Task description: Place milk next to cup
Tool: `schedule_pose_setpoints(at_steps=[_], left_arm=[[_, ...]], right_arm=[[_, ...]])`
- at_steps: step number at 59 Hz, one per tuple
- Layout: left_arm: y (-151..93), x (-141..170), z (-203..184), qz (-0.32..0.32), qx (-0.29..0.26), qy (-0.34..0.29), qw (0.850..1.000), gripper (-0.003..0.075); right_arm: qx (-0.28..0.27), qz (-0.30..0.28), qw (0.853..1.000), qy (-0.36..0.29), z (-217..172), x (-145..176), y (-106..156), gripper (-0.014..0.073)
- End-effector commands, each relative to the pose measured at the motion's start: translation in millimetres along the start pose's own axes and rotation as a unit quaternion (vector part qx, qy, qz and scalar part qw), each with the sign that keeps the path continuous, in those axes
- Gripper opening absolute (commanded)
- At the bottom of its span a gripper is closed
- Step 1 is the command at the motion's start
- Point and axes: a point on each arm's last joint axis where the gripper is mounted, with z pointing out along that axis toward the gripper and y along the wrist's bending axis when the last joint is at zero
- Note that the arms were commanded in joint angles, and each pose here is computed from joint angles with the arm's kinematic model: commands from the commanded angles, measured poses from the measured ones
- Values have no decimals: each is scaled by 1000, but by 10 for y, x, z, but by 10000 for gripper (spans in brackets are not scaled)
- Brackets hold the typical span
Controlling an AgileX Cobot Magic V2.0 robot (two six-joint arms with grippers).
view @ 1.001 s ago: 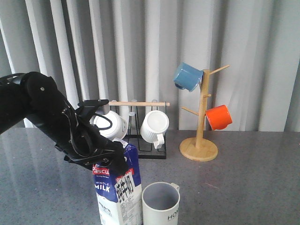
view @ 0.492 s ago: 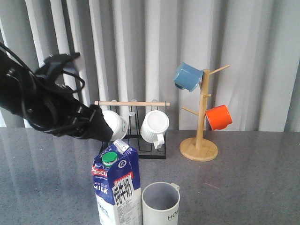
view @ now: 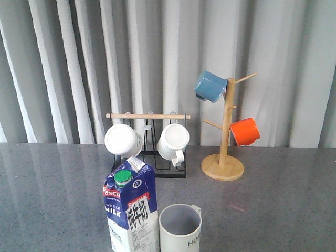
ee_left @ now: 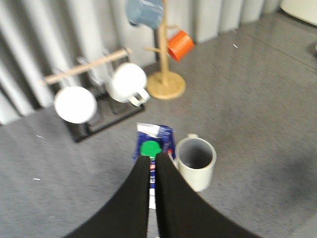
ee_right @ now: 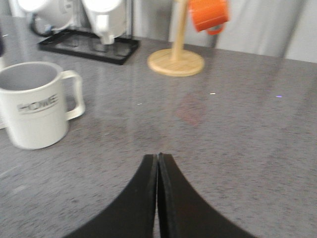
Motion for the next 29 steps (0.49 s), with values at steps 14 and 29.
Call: schedule_pose_setpoints(at_steps=[14,29], left_arm=[[-108,643,-797,2,-72,-125,990,-8],[-149,1181,-658,-45,-66,-142,987,-8]], right_arm=[[52,4,997,-52,-25,-156,-117,-4],[52,4,997,-52,-25,-156,-117,-4]])
